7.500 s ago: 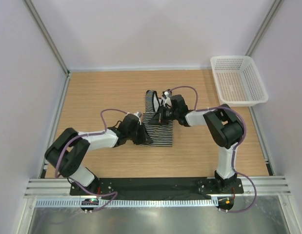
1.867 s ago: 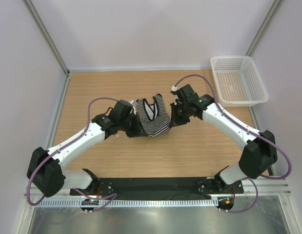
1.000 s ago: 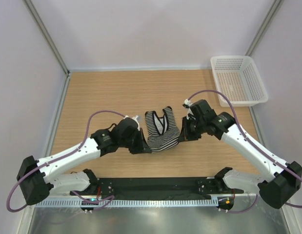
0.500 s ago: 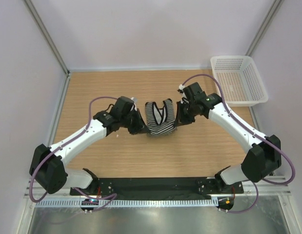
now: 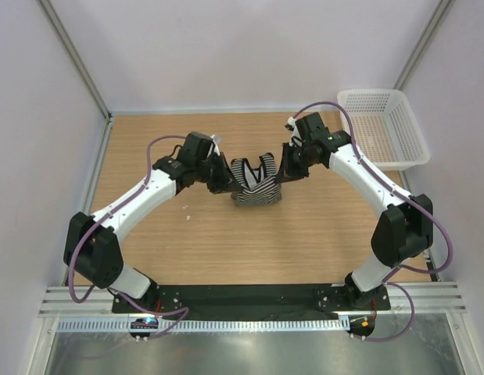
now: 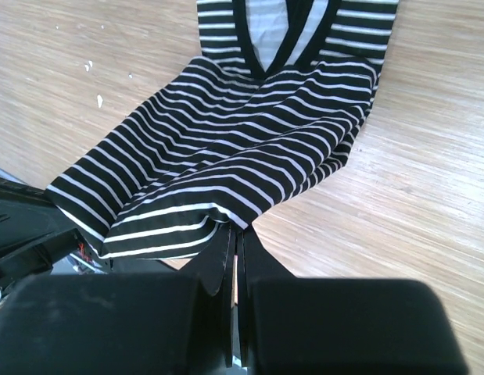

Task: Fold and stack the tank tops
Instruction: Fold the tank top

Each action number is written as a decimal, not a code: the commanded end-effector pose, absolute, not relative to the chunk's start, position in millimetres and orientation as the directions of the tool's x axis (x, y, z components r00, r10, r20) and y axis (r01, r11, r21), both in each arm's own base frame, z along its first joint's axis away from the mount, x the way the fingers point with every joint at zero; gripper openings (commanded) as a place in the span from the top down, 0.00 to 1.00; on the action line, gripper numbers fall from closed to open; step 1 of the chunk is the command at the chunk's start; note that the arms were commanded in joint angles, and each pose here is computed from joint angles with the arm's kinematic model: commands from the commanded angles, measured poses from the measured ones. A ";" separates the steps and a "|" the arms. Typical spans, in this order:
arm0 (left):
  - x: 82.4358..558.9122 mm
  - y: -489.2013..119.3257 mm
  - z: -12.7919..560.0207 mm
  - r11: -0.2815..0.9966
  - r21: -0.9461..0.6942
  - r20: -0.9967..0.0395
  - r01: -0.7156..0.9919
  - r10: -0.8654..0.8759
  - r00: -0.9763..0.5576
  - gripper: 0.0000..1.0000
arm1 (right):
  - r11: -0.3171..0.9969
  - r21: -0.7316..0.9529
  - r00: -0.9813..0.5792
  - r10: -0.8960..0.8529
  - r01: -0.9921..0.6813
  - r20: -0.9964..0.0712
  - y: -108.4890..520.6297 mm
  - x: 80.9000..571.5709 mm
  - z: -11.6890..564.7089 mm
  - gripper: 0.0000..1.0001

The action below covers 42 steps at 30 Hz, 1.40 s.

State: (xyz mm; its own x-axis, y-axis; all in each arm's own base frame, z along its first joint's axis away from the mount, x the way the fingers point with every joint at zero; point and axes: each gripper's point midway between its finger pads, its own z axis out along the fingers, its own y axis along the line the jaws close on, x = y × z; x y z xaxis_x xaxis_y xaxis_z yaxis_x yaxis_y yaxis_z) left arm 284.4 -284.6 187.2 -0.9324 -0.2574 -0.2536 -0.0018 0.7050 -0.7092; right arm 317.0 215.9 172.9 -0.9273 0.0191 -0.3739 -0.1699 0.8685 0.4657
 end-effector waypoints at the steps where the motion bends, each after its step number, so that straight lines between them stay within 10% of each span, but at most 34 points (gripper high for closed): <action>1: 282.0 -292.9 202.9 0.663 -0.746 -0.271 0.062 -0.217 -0.938 1.00 | 0.829 0.513 -0.911 0.011 -0.223 -0.413 227.1 319.2 194.2 0.99; 25: 138.5 -283.3 193.8 0.621 -0.780 -0.252 0.082 -0.191 -0.949 1.00 | 0.823 0.543 -0.918 0.073 -0.166 -0.390 184.2 168.9 201.9 0.99; 42: 207.3 -306.2 211.0 0.607 -0.790 -0.263 0.090 -0.202 -0.943 1.00 | 0.885 0.449 -0.896 0.094 -0.125 -0.435 170.6 241.0 199.6 0.99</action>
State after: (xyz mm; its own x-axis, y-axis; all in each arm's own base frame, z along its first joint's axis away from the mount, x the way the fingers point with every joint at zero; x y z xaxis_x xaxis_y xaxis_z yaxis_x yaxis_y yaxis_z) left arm 186.4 -298.1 179.3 -0.9576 -0.2058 -0.2018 0.0123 0.6704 -0.7419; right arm 217.7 175.1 182.7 -0.9310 0.0780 -0.3566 -0.0981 0.8876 0.4501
